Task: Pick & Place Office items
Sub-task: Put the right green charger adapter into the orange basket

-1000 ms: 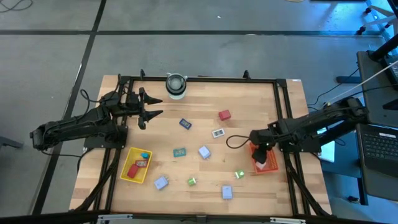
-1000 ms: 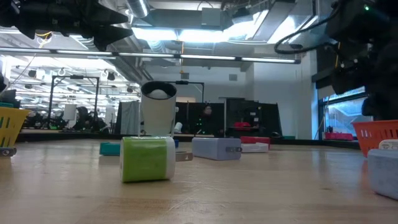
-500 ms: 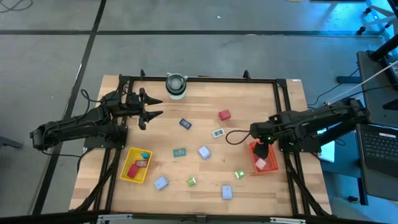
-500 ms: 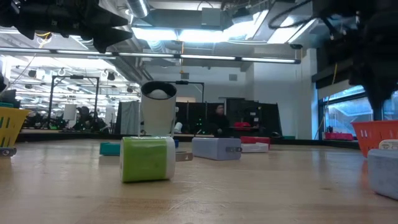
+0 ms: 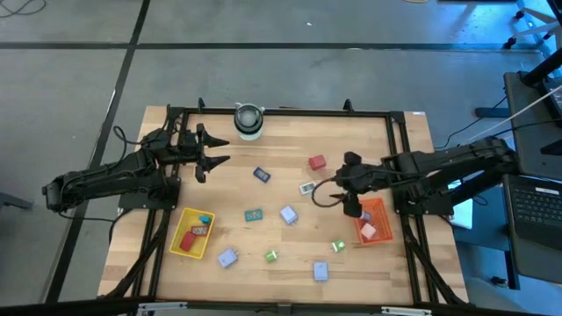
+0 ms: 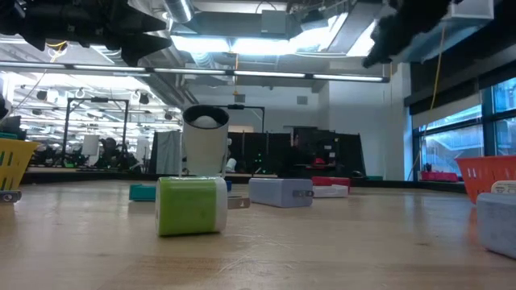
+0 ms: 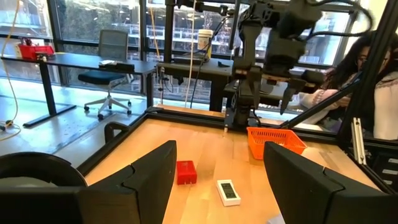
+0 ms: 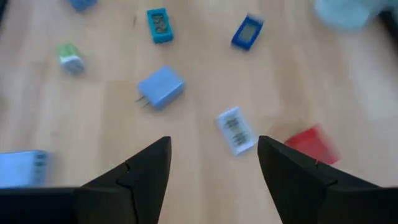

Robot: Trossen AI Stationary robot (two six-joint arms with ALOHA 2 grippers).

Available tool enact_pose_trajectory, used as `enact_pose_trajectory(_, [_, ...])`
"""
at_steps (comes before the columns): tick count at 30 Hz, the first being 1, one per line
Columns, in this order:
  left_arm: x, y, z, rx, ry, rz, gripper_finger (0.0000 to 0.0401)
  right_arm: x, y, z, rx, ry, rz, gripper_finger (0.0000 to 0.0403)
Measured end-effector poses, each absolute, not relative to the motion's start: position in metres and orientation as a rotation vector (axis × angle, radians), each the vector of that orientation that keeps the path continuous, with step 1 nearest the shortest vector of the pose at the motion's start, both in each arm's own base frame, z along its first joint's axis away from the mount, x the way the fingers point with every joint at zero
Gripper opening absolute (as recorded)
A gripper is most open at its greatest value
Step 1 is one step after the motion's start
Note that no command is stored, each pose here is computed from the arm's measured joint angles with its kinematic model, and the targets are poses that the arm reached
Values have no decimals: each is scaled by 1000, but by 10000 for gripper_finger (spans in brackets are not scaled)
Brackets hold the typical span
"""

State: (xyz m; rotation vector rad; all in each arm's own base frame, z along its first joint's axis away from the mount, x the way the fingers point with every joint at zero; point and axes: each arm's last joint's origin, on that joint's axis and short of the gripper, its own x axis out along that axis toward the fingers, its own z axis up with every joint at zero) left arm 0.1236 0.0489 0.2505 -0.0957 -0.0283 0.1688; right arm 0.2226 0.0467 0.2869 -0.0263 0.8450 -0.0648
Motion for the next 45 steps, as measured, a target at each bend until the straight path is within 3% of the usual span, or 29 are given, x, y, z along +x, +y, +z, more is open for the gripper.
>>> enact_pose_trajectory(9, [124, 49, 250, -137, -31, 168, 237, 244, 70, 275, -127, 1024, 102, 240])
enact_pose_trajectory(16, [124, 49, 250, -137, -31, 168, 237, 247, 87, 262, 91, 1134, 137, 243])
enact_pose_trajectory(22, [124, 49, 250, -140, -32, 168, 237, 246, 102, 253, 149, 1200, 170, 275])
enact_pose_trajectory(26, [124, 49, 250, -140, -30, 168, 237, 249, 109, 247, 138, 1216, 192, 287])
enact_pose_trajectory(45, [124, 49, 250, -132, -22, 166, 237, 255, 145, 201, -26, 1379, 303, 279])
